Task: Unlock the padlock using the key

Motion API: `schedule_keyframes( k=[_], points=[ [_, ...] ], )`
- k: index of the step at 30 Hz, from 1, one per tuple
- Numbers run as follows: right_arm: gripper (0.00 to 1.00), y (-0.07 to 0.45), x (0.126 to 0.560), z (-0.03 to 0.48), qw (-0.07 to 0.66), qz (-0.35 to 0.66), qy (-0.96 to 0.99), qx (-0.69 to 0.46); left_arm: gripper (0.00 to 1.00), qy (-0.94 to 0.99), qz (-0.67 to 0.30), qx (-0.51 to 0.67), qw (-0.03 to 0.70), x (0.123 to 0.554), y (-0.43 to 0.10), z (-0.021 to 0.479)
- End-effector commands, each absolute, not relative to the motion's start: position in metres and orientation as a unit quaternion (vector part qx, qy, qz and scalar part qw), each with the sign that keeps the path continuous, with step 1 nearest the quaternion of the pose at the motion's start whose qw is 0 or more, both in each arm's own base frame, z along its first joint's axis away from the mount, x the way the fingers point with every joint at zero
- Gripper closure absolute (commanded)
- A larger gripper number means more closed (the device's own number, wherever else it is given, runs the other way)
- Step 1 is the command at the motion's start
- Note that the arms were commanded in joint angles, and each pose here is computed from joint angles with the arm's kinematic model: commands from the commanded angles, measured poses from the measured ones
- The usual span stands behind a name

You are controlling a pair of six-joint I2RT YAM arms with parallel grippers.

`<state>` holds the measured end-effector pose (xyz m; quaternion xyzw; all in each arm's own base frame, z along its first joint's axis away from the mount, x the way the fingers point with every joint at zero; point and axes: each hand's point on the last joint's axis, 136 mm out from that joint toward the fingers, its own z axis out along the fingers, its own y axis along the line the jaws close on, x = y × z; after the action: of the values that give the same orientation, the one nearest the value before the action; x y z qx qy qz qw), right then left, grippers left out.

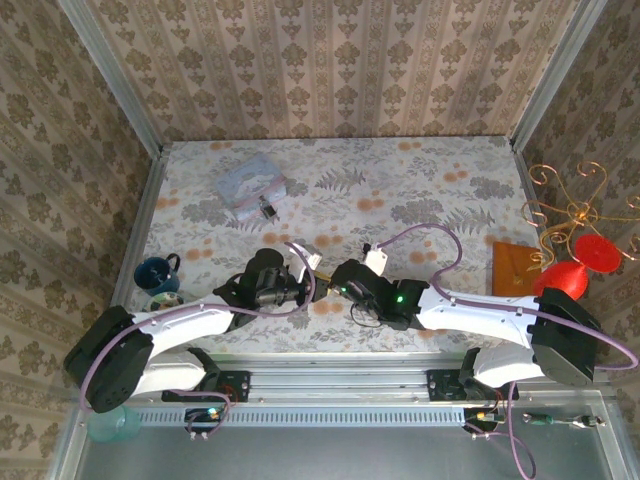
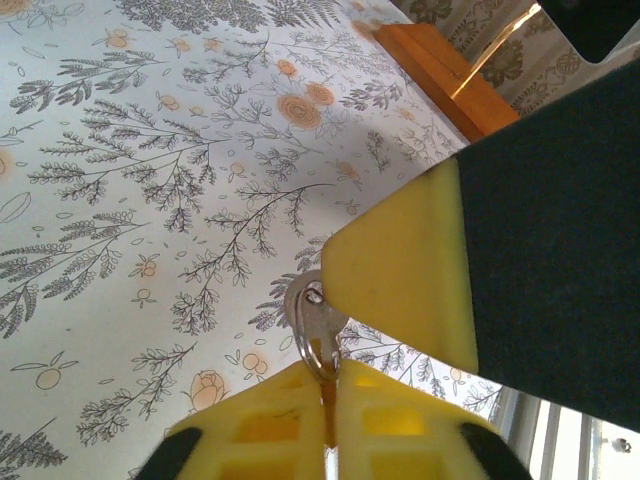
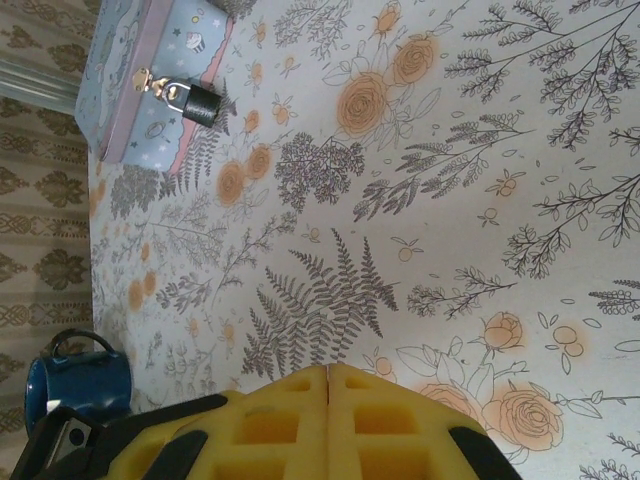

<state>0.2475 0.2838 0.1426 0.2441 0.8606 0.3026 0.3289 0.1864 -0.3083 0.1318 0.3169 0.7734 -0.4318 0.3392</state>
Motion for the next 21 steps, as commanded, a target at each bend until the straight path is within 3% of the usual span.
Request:
schedule_keyframes(
  k=[1, 8, 13, 16, 21],
  points=[
    [1.00, 0.280, 0.252, 0.150, 0.342, 0.298, 0.850, 0.266, 1.00, 0.753, -0.444, 0.329, 0.357, 0.189, -0.317, 0.151],
    [0.99, 0.269, 0.251, 0.152, 0.360, 0.279, 0.854, 0.250, 1.00, 0.754, -0.434, 0.324, 0.372, 0.193, -0.310, 0.155],
    [0.71, 0.265, 0.254, 0.158, 0.372, 0.302, 0.855, 0.201, 1.00, 0.749, -0.418, 0.340, 0.385, 0.192, -0.303, 0.161],
    [0.60, 0.269, 0.253, 0.168, 0.382, 0.348, 0.843, 0.150, 1.00, 0.740, -0.420, 0.353, 0.389, 0.187, -0.301, 0.167],
    [0.59, 0.269, 0.245, 0.186, 0.399, 0.388, 0.828, 0.073, 1.00, 0.719, -0.434, 0.374, 0.394, 0.178, -0.301, 0.179]
  ],
)
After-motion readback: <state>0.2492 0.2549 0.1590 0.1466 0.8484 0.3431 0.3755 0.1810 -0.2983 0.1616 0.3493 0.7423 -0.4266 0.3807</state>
